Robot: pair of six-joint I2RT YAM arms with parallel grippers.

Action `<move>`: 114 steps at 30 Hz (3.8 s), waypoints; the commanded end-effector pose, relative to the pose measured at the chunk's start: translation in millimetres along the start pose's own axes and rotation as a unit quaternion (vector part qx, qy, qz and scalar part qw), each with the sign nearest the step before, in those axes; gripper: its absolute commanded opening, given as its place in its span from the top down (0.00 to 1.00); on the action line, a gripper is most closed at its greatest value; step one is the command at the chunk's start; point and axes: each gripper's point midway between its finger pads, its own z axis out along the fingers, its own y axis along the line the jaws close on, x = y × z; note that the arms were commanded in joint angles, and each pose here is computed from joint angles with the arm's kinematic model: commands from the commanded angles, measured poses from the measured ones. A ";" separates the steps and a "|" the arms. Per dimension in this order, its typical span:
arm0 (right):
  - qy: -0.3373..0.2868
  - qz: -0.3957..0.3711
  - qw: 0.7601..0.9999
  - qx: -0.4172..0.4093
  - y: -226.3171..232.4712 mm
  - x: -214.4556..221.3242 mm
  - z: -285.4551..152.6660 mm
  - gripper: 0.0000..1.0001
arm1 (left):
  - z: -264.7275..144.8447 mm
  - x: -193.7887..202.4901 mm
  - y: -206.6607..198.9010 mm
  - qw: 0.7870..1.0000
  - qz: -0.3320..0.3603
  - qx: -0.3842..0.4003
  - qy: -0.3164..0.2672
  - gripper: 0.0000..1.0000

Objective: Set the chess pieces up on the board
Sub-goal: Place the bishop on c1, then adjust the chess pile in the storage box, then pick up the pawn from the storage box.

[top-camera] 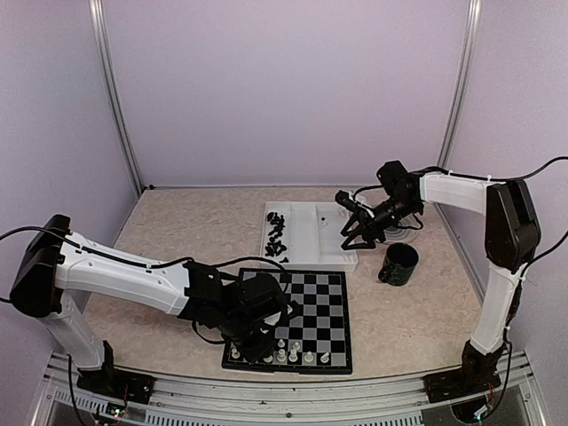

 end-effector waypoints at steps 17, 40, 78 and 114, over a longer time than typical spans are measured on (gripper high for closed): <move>0.083 -0.043 0.989 0.113 -41.6 -12.2 -30.5 0.38 | -108.2 -116.8 75.6 0.984 -0.007 -0.070 -0.164 0.57; 0.388 -0.241 0.885 0.097 -83.6 56.7 26.7 0.55 | -144.1 -201.4 184.4 0.926 -0.089 -0.047 -0.363 0.49; 0.476 -0.260 0.840 -0.008 -68.3 98.9 52.6 0.76 | -180.8 -199.4 186.2 0.911 -0.104 -0.019 -0.398 0.48; 0.256 -0.116 0.957 0.066 -79.1 35.5 28.4 0.64 | -119.7 -201.8 189.1 0.930 -0.116 0.018 -0.349 0.48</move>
